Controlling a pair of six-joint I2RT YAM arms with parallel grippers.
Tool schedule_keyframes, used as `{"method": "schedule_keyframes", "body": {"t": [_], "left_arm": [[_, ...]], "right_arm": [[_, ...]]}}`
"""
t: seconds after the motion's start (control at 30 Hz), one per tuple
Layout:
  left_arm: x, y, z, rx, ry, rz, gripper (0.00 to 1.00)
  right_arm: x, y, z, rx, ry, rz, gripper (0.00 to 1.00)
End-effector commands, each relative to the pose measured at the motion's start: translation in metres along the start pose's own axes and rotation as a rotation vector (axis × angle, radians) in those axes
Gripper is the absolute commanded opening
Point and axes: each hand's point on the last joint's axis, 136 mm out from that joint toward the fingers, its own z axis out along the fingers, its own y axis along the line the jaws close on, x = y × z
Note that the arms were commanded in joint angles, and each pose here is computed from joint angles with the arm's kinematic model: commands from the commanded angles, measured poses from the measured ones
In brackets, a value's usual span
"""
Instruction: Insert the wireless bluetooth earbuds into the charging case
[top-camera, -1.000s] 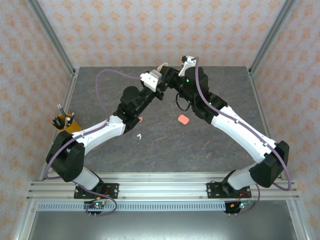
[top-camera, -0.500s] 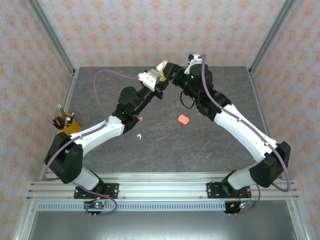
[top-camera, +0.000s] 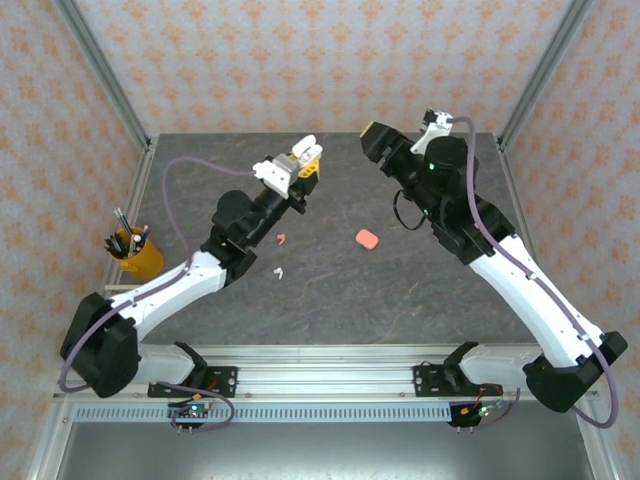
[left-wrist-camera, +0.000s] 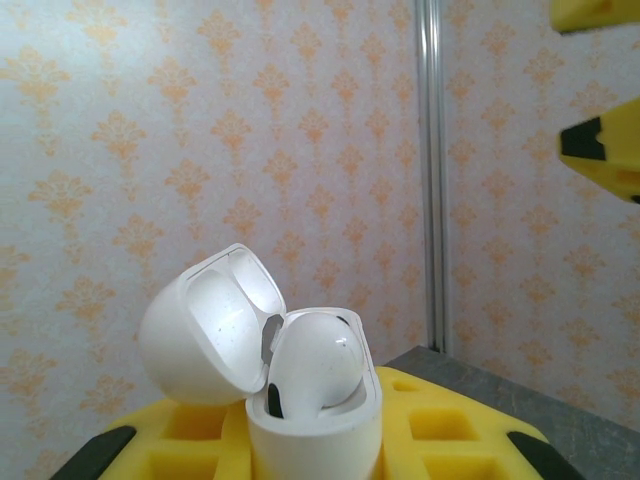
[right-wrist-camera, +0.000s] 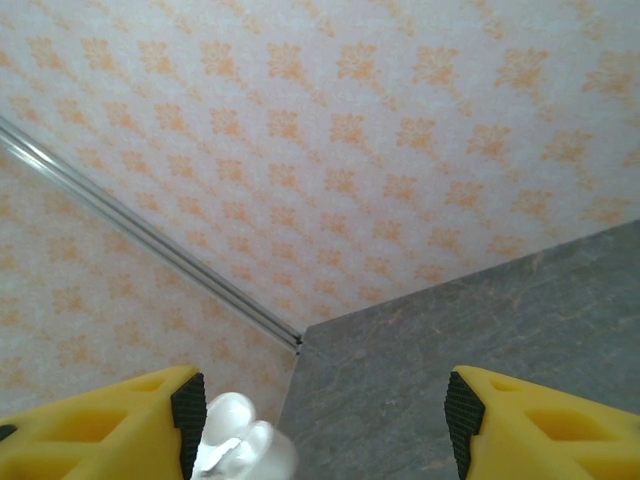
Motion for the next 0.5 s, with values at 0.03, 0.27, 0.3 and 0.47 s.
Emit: {"method": "schedule_keyframes", "body": {"t": [0.03,0.27,0.3,0.47], "left_arm": [[-0.008,0.029,-0.023,-0.092,-0.002,0.03,0.0],[-0.019,0.062,-0.046,-0.198,-0.034,0.039,0.0],[-0.02,0.065,-0.048,-0.206,-0.039,0.041,0.0],[-0.03,0.076,-0.058,-0.249,-0.08,0.038,0.0]], "right_arm": [[0.062,-0.068,0.01,0.253,0.185,0.015,0.66],[0.181,-0.117,0.037,0.427,0.514,0.112,0.64],[0.199,-0.12,0.039,0.453,0.559,0.084,0.64],[0.269,-0.126,0.047,0.537,0.755,-0.117,0.64]]}}
